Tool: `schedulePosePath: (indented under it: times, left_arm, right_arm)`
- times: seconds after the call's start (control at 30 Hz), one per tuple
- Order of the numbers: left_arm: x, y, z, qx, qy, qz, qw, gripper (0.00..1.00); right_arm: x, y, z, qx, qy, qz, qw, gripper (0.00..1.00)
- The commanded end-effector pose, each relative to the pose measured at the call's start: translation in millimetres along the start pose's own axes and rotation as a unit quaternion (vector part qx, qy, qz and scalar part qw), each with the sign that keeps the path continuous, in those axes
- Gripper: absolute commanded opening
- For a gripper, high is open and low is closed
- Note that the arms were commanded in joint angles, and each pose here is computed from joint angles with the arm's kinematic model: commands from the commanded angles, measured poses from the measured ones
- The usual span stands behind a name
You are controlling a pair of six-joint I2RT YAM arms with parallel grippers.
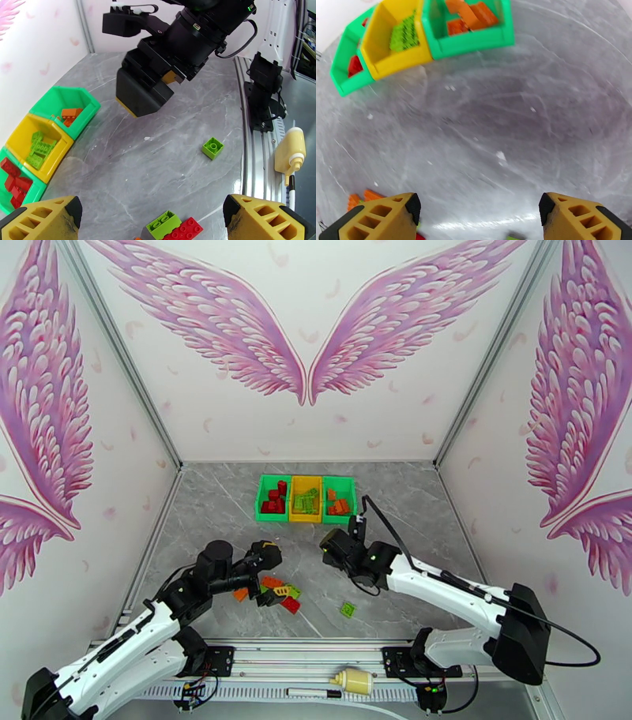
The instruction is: Sort the legos into containers by color
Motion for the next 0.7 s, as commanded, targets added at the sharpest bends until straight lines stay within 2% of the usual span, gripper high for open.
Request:
schedulePosePath:
  times: [0.0,0.07,0.3,0.67]
  left_arm:
    - [-4,1,-11,-0.012,0.032,0.034,0.999,0.99]
    - [-5,4,-11,-0.009,0.038,0.043,0.998,0.99]
    - [-8,17,-17,-0.003,0.063,0.073,0.995,0.99]
    - [-10,23,-19,-0.001,0.067,0.101,0.993,0.99]
  right_arm:
    - [-28,-1,24,0.057,0.017,0.056,0.997,0.9]
    - [-32,-1,32,0.08,0.018,0.058,0.995,0.94]
    - [-34,16,58,0.151,0.037,0.051,0.986,0.98]
    - [-38,38,88,0.229,0.061,0.031,0.971,0.82]
Point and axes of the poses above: each hand's point on the last joint's axis, 136 mm out from that joint toward the fingers, its own y axis out along the fingers, its own x axis along the line the jaws close on, z = x × y, the point moved 8 cm from there along -y, back along the fingers, and after that the axes turned 5 degrees about y, right-handed, at the moved point
